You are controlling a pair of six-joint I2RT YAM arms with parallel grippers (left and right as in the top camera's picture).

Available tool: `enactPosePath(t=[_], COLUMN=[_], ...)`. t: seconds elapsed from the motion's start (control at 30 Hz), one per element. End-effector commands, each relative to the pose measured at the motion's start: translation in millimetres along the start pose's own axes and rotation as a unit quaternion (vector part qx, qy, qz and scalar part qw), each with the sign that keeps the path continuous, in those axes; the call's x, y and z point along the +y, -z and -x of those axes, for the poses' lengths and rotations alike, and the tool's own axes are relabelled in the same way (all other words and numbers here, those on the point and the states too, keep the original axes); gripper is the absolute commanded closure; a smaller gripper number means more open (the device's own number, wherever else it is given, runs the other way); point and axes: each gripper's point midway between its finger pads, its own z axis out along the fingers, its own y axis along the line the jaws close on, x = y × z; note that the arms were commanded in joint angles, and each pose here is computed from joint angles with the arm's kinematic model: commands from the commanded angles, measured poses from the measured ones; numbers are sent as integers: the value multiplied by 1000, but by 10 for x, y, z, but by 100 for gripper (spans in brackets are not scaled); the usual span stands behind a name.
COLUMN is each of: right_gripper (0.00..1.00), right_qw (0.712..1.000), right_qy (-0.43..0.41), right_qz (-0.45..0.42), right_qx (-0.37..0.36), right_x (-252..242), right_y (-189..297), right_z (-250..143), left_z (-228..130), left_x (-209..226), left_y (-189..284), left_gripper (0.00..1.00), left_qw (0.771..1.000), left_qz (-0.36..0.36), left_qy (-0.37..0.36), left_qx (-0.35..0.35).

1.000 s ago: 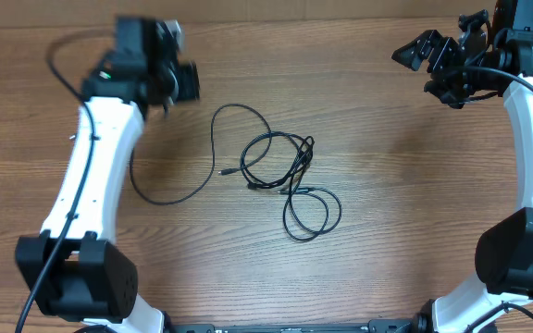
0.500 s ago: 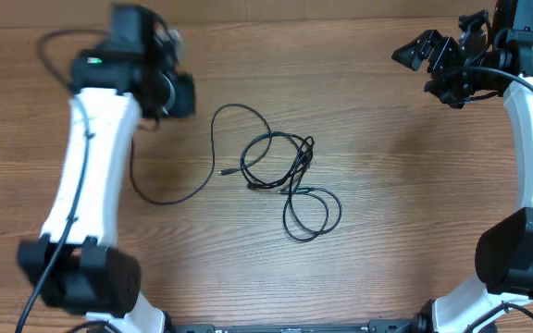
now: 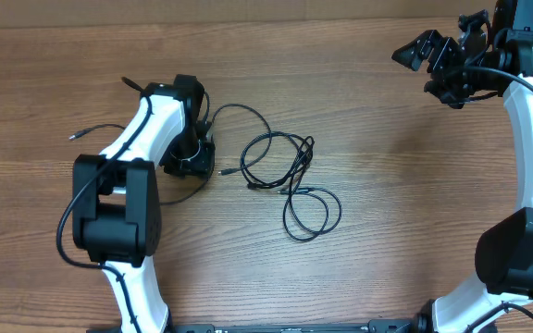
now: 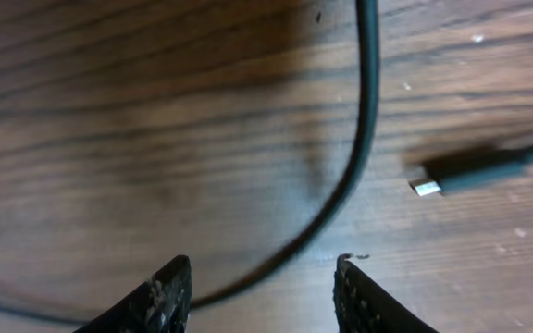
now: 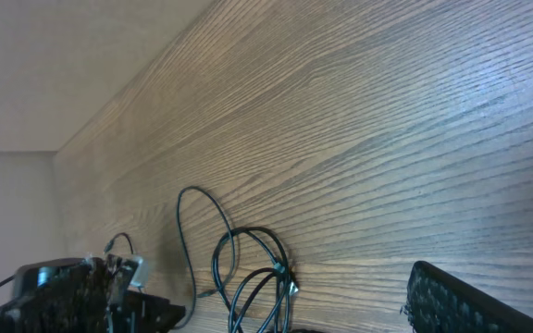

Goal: Untangle cables

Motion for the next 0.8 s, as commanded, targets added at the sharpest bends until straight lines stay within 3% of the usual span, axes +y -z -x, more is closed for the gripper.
enactPosePath(t=[0.0, 0.33, 0.53, 0.77], right_gripper=[0, 0, 0, 0], right_qw=[1000, 1000, 1000, 1000], right_qy=[17, 17, 17, 17], right_qz=[4, 4, 4, 4], right_qx=[-19, -19, -19, -19], right_x=[94, 94, 94, 94], right_y=[137, 137, 137, 137], right_z=[35, 35, 35, 35], left_z=[-11, 41, 45, 34], left_x=[-39, -225, -192, -290], left_y=[-164, -76, 255, 901], left_gripper=[49, 50, 49, 48], left_qw=[999, 997, 997, 988], left_qz=[8, 10, 12, -45], left_qy=[-46, -73, -68, -52], left_qx=[20, -2, -44, -141])
